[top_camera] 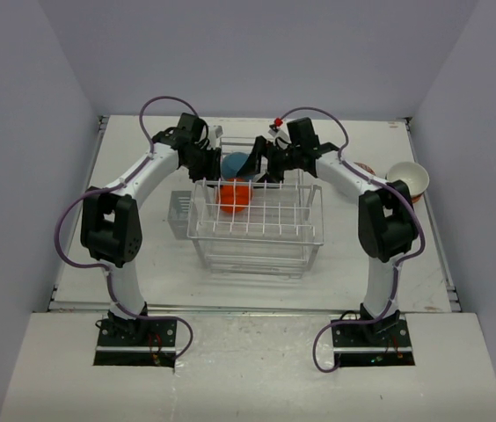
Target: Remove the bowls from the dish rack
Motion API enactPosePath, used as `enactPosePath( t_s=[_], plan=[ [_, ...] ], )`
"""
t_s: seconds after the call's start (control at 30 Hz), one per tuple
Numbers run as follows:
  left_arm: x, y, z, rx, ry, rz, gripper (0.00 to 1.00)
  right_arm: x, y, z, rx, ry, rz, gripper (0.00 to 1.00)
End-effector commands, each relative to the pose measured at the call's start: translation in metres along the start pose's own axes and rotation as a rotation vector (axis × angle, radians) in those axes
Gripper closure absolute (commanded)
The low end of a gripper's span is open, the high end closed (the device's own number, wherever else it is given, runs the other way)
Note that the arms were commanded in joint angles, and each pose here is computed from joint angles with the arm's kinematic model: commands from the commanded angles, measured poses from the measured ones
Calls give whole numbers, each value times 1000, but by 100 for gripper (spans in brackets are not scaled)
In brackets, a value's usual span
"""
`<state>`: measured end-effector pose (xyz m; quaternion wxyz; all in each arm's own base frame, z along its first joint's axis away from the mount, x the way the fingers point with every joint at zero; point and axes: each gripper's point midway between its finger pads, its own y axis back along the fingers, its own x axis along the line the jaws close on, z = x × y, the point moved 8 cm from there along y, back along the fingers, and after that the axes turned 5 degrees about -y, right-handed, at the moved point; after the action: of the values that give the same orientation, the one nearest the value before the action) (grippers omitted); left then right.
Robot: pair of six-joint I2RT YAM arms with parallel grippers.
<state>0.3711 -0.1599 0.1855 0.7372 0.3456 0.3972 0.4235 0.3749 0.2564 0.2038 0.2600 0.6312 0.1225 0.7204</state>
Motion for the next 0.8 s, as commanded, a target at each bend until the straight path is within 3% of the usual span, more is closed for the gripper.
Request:
enactPosePath(
  t_s=[0.0, 0.77],
  plan=[
    [26, 3, -14, 53, 10, 123, 67, 0, 1, -5, -1, 12, 2, 11],
    [27, 6, -15, 48, 10, 120, 70, -17, -22, -13, 71, -32, 41, 12]
  ],
)
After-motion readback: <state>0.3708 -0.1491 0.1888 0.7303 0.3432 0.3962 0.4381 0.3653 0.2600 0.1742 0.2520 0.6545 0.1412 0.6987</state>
